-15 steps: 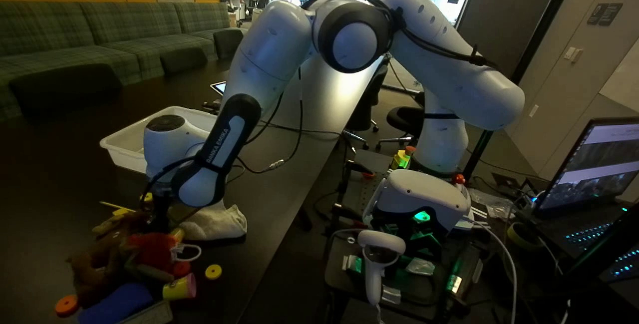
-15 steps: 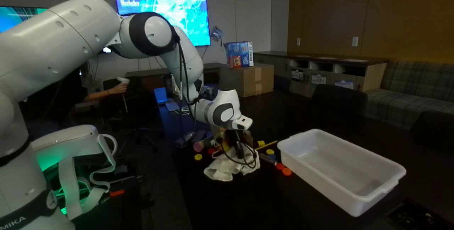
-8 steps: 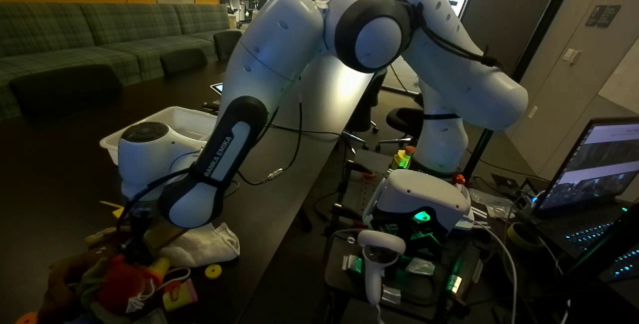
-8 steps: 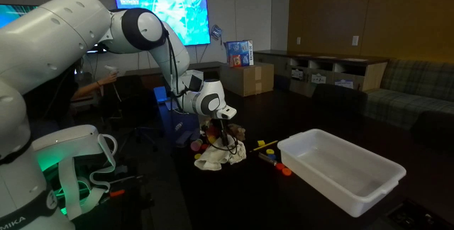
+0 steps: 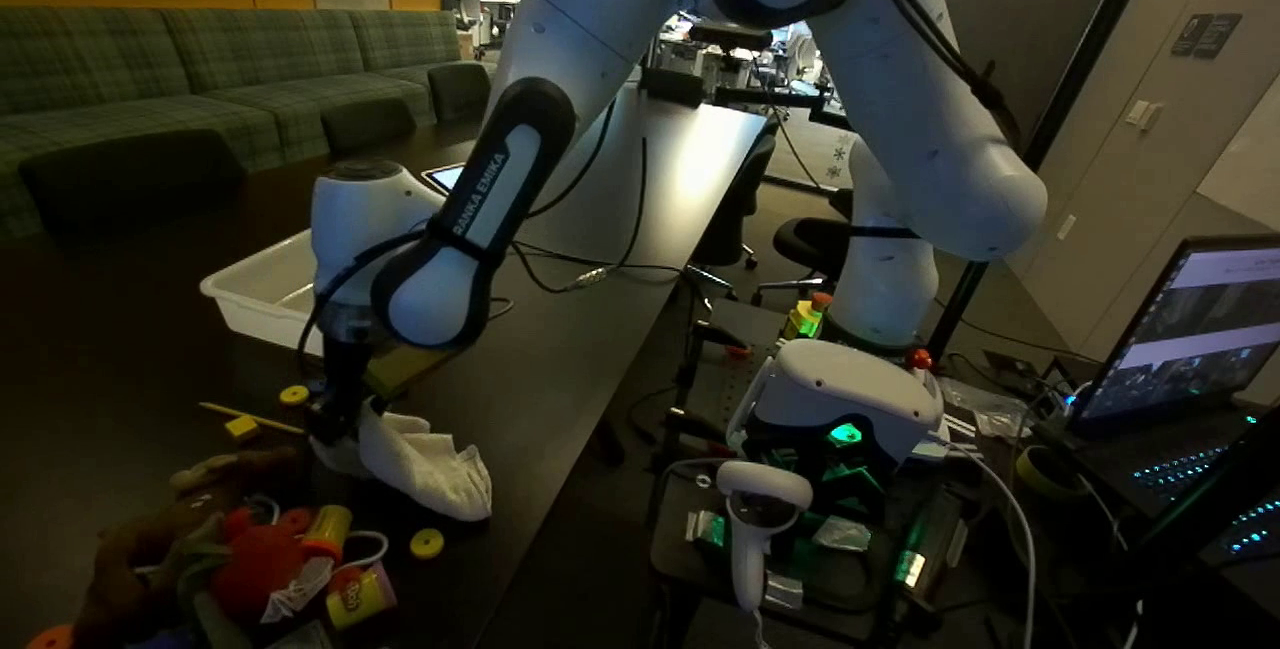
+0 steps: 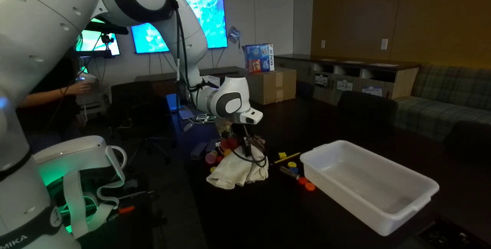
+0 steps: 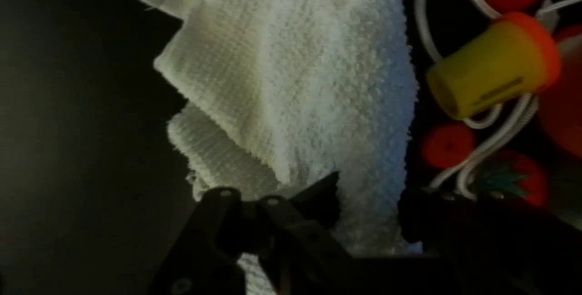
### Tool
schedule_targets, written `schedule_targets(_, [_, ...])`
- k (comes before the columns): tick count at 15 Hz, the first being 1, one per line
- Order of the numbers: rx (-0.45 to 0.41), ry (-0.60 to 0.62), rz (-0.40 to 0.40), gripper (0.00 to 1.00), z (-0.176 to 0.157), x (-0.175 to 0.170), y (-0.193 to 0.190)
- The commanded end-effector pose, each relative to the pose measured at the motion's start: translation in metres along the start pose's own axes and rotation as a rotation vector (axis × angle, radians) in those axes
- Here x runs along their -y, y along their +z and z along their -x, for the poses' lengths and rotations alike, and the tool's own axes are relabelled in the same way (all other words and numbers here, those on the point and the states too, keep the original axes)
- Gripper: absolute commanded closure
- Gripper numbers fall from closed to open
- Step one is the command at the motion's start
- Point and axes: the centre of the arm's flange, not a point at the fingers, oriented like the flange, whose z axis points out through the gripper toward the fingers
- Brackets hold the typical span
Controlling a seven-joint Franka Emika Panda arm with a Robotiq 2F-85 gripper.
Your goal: Use the cloth to push the objects on the table to the left
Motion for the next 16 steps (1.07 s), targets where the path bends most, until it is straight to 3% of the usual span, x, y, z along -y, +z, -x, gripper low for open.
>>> schedule_targets(1, [0.062, 0.022, 0.047, 0.93, 0.02, -0.092, -0.025])
schedule_targets(6, [0.062, 0.176, 0.216, 0.93, 0.011, -0.236, -0.013])
schedule_targets(9, [0.013, 0.241, 0.342, 0.93, -0.017, -0.312, -0.006])
schedule_targets(13, [-0.069, 0.251, 0.458, 0.93, -0.054, -0.358, 0.002])
schedule_targets(16, [-0.127, 0.255, 0.496, 0.93, -0.083, -0.359, 0.013])
